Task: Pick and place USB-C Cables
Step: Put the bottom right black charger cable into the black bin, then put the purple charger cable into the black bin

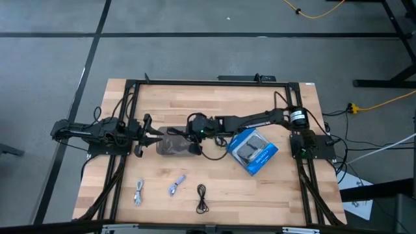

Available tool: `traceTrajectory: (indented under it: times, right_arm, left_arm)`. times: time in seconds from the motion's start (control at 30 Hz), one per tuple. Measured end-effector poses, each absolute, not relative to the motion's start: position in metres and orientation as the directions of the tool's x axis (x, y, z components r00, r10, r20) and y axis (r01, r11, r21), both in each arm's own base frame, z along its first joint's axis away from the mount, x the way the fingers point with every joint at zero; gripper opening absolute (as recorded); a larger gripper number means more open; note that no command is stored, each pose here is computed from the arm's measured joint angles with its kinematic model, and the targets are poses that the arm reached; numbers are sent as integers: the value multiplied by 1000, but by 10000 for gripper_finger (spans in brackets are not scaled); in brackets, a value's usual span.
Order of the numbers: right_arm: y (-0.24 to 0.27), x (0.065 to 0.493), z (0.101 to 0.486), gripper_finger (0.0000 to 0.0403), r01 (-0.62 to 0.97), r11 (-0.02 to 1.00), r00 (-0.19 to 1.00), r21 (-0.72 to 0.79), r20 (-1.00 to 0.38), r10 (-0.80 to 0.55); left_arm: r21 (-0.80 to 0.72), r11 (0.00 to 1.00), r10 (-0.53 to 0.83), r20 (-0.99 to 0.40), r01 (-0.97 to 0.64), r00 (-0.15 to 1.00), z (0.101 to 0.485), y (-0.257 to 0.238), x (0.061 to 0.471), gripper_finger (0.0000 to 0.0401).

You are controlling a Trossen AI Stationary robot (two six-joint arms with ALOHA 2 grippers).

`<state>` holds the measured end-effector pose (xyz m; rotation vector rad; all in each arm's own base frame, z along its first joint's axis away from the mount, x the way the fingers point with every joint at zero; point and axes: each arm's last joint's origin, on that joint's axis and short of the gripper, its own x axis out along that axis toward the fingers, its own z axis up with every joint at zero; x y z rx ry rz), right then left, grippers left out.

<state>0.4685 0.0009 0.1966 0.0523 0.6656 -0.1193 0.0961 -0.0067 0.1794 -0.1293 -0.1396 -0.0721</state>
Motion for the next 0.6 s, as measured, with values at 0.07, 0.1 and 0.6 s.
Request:
traceTrajectory:
  times: [0.07, 0.1, 0.6]
  right_arm:
    - [2, 470, 193, 59, 95, 995, 786, 37, -616, -52]
    - [3, 472, 193, 61, 77, 995, 795, 55, -605, -28]
    - [8, 473, 212, 267, 46, 970, 814, 237, -572, 101]
  left_arm:
    - [-124, 989, -59, 142, 77, 988, 179, -7, 96, 96]
    - [-124, 989, -58, 142, 76, 988, 179, -7, 96, 96]
    - [-128, 989, -55, 141, 73, 988, 179, -6, 96, 96]
